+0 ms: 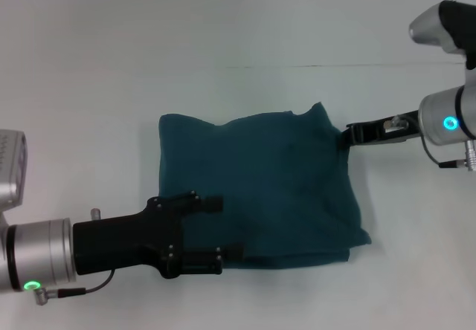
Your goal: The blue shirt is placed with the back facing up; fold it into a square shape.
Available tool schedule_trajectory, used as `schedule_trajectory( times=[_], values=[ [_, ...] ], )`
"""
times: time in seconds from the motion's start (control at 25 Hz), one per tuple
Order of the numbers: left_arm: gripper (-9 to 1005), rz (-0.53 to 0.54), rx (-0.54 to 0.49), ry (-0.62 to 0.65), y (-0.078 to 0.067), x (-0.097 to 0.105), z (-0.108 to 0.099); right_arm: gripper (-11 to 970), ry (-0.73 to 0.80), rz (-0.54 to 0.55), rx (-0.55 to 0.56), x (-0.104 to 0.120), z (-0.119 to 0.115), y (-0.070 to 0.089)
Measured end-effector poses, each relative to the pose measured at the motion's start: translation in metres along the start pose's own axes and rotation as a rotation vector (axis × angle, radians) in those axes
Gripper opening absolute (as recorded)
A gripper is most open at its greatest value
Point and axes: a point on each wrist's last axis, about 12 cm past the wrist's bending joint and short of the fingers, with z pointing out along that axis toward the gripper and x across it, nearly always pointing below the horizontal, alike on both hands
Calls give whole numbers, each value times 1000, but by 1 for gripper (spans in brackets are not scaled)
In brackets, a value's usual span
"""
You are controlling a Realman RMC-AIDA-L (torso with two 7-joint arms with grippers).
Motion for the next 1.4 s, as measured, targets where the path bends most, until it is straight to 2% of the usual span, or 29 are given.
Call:
schedule_trajectory(
  times=[0.28, 0.56, 0.84, 1.08, 1.24, 1.4],
  values=[
    [905, 2, -3, 2, 1, -1, 1, 19, -16, -9, 11, -7, -2, -1],
    [905, 5, -11, 5, 3, -2, 2, 120, -4, 1, 17, -2, 1, -4],
    [905, 11, -34, -29, 7, -8, 2, 228, -39, 10, 62, 3, -9, -24],
    [905, -66, -154, -52, 25, -17, 4, 361, -78, 38, 35, 3, -26, -38],
    [905, -176, -273, -46, 44, -23, 8, 450, -109, 43, -44, 4, -32, -37],
    [905, -253, -352, -49, 58, -32, 13, 610, -129, 28, -90, 4, -36, -35]
  ],
)
